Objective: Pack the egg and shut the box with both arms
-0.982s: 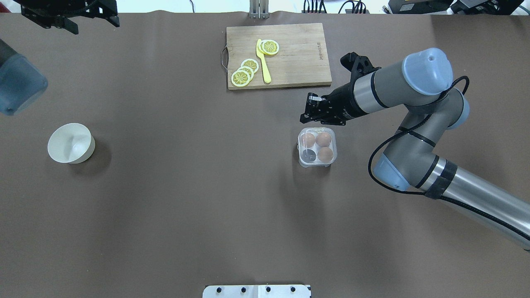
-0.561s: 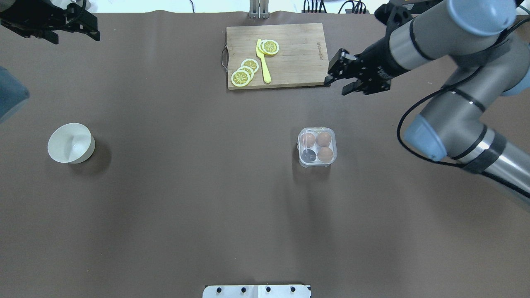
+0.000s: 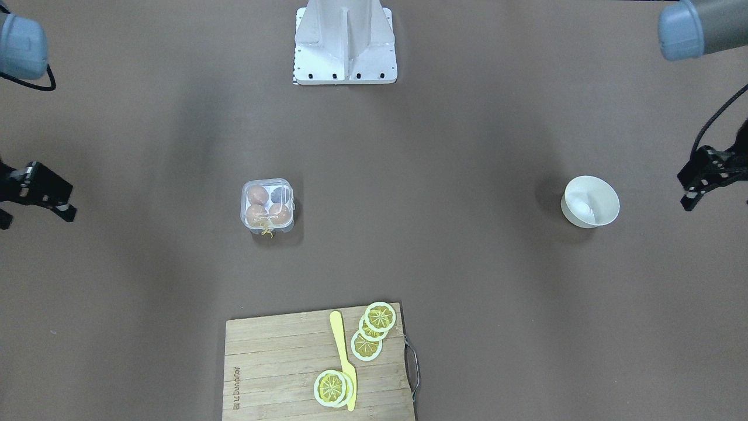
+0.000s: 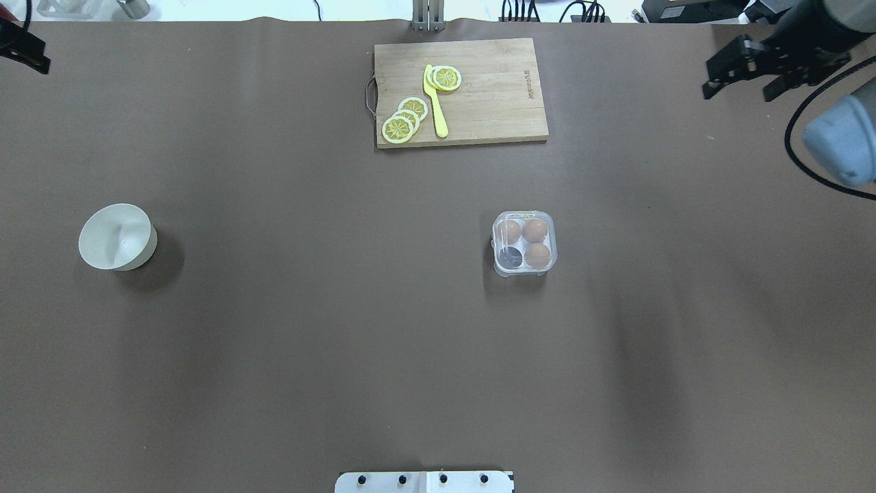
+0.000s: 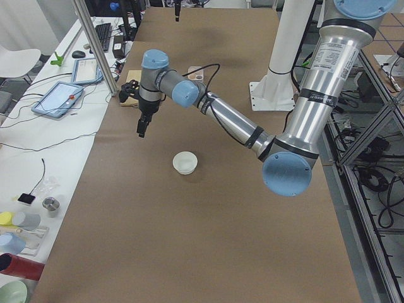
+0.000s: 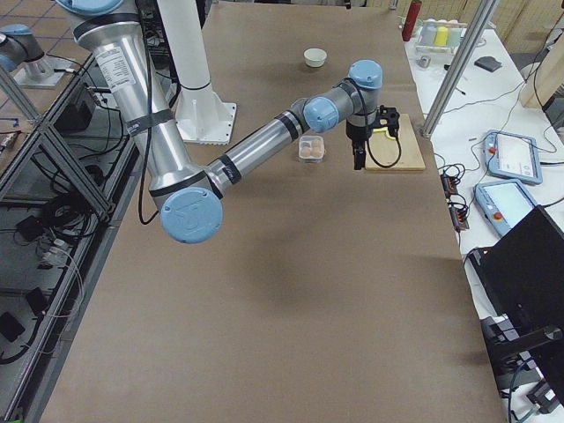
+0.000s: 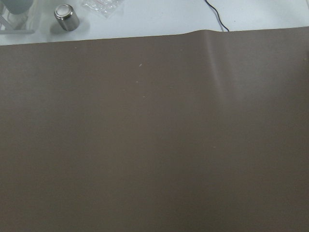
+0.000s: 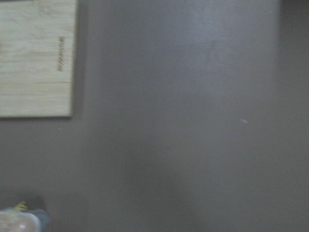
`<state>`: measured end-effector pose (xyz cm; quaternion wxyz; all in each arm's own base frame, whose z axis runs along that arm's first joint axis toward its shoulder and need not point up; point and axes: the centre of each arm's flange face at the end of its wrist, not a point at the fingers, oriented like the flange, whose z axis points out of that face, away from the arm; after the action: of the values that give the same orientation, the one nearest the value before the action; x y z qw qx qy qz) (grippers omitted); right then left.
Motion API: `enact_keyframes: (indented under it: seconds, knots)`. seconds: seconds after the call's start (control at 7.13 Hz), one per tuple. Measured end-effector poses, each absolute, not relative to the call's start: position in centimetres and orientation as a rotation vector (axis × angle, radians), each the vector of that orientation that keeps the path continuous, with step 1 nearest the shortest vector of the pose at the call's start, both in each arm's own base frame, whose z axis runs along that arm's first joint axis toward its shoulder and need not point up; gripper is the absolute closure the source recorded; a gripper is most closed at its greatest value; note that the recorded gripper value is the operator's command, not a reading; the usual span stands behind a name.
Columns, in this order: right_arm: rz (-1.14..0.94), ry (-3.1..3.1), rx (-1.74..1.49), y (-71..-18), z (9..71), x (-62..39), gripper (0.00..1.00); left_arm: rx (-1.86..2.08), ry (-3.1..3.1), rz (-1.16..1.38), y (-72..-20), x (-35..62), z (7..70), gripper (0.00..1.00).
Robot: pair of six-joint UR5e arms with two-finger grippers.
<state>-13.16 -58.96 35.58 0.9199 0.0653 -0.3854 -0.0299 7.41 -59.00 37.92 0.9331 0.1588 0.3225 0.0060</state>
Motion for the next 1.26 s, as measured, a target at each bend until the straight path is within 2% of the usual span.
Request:
enact_keyframes:
  seconds: [0.42, 0.84, 1.26]
  knots:
    - [-0.251, -0.674, 0.040, -57.9, 47.1, -2.6, 0.00, 0.200, 0.664, 0.060, -58.4, -1.0, 48.0, 0.02]
    - [-0.205, -0.759, -0.032, -53.2, 56.1, 2.9, 0.00, 0.120, 0.687, 0.011, -54.3, -4.7, 55.6, 0.02]
    - [-0.156, -0.789, -0.062, -49.0, 61.0, 4.7, 0.00, 0.060, 0.681, -0.006, -52.0, -5.0, 59.6, 0.02]
